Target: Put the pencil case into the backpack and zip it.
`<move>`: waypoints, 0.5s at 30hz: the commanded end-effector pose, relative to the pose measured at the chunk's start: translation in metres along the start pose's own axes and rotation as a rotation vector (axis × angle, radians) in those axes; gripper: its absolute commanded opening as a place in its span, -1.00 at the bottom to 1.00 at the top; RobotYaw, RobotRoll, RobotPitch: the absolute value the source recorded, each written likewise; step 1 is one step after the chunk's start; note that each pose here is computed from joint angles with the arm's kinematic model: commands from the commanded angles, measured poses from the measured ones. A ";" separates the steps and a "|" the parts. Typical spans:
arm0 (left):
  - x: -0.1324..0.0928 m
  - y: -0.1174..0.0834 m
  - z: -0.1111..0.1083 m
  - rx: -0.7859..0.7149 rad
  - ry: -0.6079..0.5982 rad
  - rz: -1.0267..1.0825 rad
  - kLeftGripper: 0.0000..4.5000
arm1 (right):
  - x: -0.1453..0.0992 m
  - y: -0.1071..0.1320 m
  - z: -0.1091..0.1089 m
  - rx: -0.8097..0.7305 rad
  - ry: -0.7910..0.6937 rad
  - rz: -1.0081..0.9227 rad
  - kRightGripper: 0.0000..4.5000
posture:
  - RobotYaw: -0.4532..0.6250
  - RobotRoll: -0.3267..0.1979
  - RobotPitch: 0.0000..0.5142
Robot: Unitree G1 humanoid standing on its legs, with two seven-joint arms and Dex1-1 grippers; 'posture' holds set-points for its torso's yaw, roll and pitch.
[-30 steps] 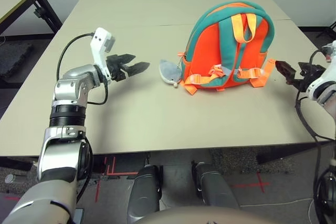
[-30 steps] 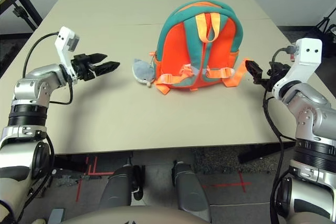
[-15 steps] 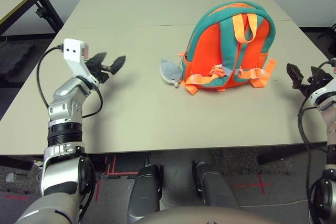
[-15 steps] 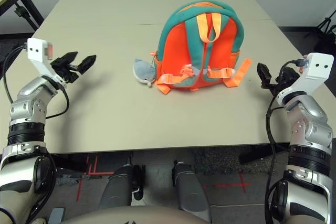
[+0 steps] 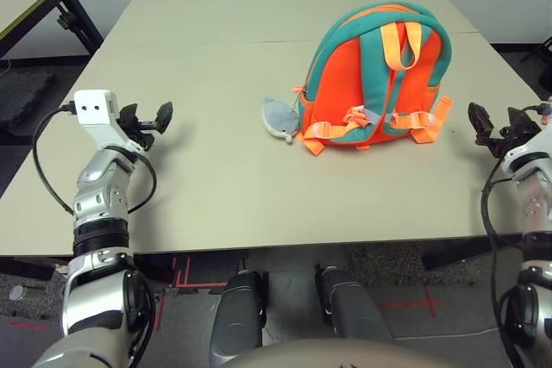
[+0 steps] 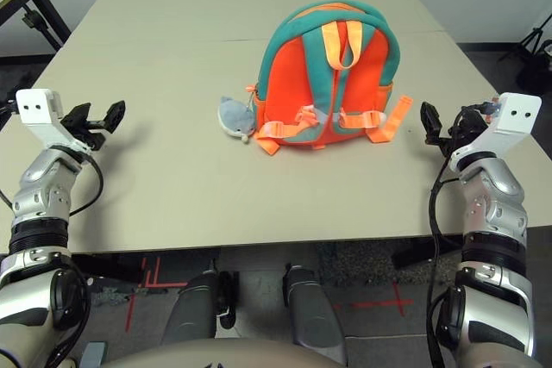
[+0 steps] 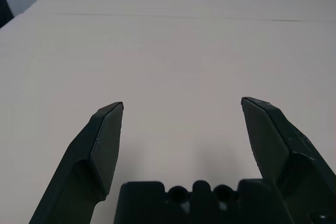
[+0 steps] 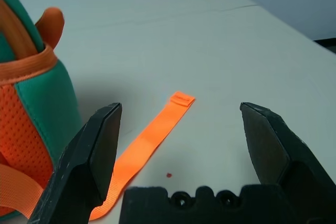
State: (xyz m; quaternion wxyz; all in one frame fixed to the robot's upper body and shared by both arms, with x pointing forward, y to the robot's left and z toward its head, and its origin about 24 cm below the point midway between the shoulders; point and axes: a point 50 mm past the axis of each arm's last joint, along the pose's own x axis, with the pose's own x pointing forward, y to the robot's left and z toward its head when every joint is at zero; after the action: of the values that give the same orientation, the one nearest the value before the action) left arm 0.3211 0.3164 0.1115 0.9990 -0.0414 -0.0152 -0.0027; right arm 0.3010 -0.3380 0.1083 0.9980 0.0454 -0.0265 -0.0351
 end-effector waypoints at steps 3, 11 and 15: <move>0.001 0.005 -0.001 0.005 0.005 0.009 1.00 | 0.003 0.005 -0.005 -0.003 0.007 0.020 0.98 | -0.34 0.25 -0.46; 0.003 0.008 -0.002 0.016 0.017 0.006 1.00 | 0.008 0.015 -0.007 0.005 0.007 0.049 0.98 | -0.34 0.25 -0.46; 0.002 0.010 -0.003 0.017 0.019 0.013 1.00 | 0.009 0.018 -0.008 0.005 0.010 0.058 0.98 | -0.33 0.25 -0.49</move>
State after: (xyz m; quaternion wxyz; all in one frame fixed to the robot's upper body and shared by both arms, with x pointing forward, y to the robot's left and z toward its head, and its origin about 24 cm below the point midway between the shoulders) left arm 0.3246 0.3232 0.1099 0.9992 -0.0389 -0.0112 0.0015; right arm 0.3114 -0.3204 0.1056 0.9985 0.0473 -0.0274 -0.0057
